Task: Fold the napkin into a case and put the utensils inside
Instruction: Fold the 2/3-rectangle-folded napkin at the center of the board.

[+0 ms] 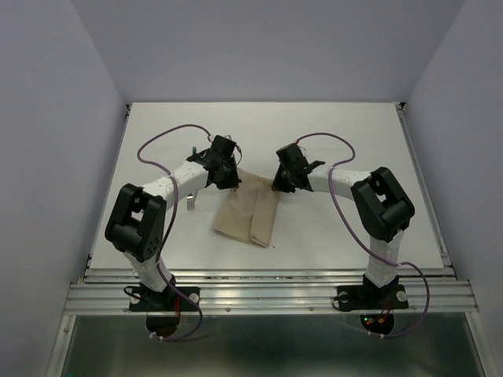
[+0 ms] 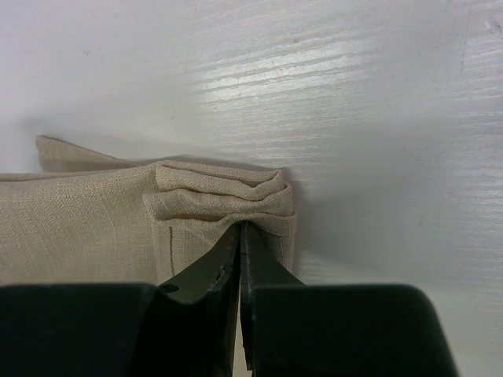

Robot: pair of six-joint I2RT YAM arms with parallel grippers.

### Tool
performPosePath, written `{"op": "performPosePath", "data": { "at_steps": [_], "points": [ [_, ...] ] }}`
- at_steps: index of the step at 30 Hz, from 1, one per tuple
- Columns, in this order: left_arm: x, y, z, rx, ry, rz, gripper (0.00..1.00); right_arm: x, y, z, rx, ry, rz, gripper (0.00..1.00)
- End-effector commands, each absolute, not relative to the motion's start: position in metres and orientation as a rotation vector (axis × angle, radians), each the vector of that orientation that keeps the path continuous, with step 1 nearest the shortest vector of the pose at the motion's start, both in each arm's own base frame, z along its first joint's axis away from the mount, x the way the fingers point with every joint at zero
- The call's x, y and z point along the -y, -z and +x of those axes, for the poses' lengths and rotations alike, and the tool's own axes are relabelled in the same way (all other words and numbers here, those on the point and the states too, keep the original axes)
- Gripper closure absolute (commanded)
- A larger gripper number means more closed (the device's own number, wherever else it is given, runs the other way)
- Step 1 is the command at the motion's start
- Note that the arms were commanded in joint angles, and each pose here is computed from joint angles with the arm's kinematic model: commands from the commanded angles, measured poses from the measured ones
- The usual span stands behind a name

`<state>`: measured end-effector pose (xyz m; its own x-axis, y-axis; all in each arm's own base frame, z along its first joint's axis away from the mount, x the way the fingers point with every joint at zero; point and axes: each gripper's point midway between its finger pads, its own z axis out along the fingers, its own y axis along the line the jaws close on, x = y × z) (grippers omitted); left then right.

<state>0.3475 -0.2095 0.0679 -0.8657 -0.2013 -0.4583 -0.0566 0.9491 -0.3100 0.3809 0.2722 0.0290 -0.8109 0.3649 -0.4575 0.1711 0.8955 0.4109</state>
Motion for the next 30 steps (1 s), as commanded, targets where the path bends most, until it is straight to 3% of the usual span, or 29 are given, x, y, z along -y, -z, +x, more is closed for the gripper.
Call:
{"op": "performPosePath", "data": {
  "at_steps": [1, 15, 22, 25, 26, 27, 28, 30],
  "points": [
    [0.223, -0.108, 0.349, -2.525, 0.462, -0.133, 1.00, -0.259, -0.001, 0.364, -2.599, -0.373, 0.391, 0.93],
    [0.292, -0.114, 0.336, -2.536, 0.618, -0.014, 1.00, -0.266, 0.001, 0.362, -2.604, -0.429, 0.412, 0.94],
    [0.271, -0.109, 0.341, -2.556, 0.432, -0.064, 0.98, -0.267, 0.001, 0.360, -2.604, -0.446, 0.392, 0.94],
    [0.249, -0.113, 0.345, -2.550, 0.356, -0.113, 0.78, -0.266, -0.001, 0.360, -2.600, -0.441, 0.355, 0.93],
    [0.244, -0.115, 0.347, -2.543, 0.353, -0.129, 0.68, -0.267, -0.002, 0.361, -2.598, -0.444, 0.344, 0.93],
    [0.229, -0.114, 0.352, -2.540, 0.339, -0.169, 0.45, -0.268, -0.003, 0.360, -2.602, -0.451, 0.314, 0.93],
    [0.223, -0.118, 0.356, -2.522, 0.346, -0.185, 0.36, -0.269, -0.004, 0.360, -2.600, -0.456, 0.298, 0.93],
    [0.203, -0.115, 0.363, -2.527, 0.322, -0.219, 0.28, -0.272, -0.006, 0.361, -2.603, -0.470, 0.260, 0.92]
  ]
}}
